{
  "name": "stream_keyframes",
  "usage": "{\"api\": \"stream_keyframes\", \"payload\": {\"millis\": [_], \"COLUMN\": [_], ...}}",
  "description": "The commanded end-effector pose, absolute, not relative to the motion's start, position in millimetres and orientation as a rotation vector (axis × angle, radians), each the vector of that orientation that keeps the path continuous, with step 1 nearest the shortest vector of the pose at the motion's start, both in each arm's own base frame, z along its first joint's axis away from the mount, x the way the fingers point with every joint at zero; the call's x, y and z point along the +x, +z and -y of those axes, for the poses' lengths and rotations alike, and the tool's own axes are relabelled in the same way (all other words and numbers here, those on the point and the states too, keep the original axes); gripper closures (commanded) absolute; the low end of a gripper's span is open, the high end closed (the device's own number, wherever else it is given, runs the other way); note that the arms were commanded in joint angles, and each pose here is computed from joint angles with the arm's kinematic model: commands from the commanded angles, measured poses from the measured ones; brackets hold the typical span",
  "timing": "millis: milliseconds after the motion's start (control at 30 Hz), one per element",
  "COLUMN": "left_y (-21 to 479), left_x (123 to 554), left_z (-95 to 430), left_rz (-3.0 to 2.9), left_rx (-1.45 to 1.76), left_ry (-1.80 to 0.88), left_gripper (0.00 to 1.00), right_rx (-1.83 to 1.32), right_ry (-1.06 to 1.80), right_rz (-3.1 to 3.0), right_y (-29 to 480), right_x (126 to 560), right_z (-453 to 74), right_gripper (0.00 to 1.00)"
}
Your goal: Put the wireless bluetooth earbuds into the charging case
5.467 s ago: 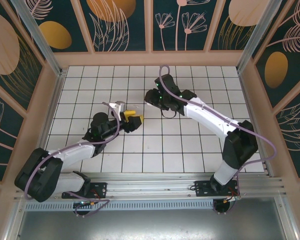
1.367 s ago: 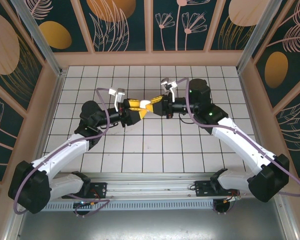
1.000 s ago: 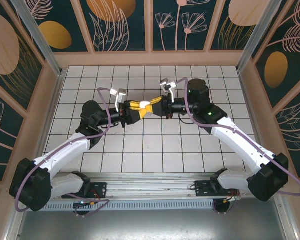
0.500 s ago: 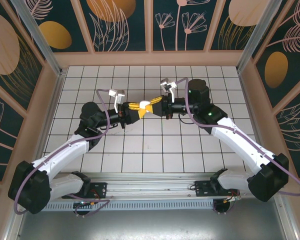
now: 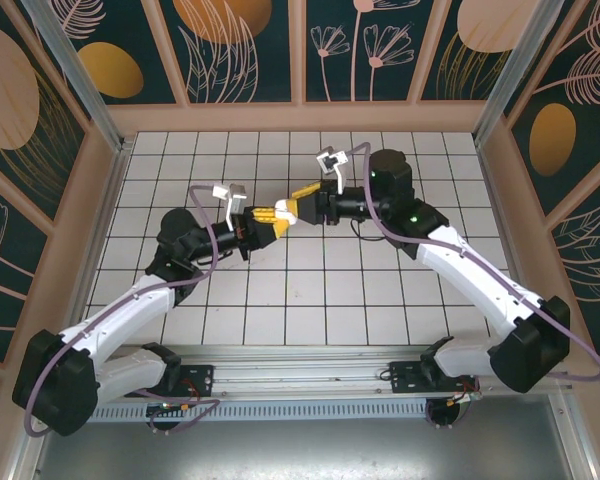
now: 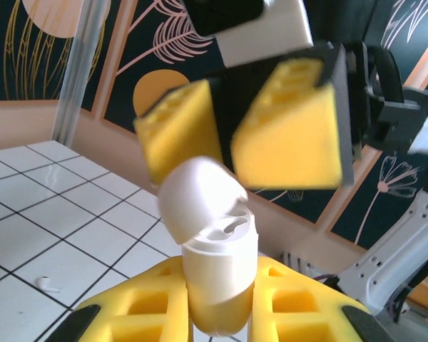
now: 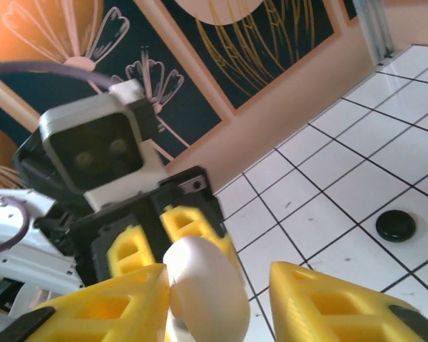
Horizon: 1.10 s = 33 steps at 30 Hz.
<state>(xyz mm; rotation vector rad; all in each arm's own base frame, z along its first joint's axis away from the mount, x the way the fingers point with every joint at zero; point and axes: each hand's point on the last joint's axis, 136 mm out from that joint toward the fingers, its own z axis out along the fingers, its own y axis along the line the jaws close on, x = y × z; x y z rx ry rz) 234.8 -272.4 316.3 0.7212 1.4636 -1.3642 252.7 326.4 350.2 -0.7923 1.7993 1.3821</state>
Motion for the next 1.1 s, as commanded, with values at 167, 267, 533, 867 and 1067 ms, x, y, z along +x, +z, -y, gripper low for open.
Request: {"api": "stream_keyframes", "payload": {"millis": [167, 267, 533, 867, 1067], "left_y": [328.0, 323.1, 307.0, 290.9, 280.7], "left_x": [215.5, 218.9, 230.5, 231.6, 227.2], "left_z": [264.1, 261.7, 246.7, 238.6, 231.6], "left_rz": [-1.301, -1.324, -1.386, -1.455, -1.492], "left_rx": [0.849, 0.828, 0.703, 0.687, 0.686], "left_ry": [-1.226, -1.197, -1.104, -1.039, -0.992], "left_gripper": [1.00, 1.00, 1.00, 1.00, 1.00], "right_rx": [-0.669, -0.673, -0.677, -0.466, -0.313], "right_ry": [1.301, 1.319, 1.370, 1.217, 0.992], "right_rz": [-1.949, -1.959, -1.920, -2.061, -2.371], "right_y": [325.1, 323.0, 344.6, 318.2, 233.1], "right_x": [276.7, 276.6, 275.8, 323.4, 379.1], "right_z": [-324.4, -326.8, -323.8, -308.5, -314.3], "right_gripper": [0.53, 0.52, 0.46, 0.45, 0.56]}}
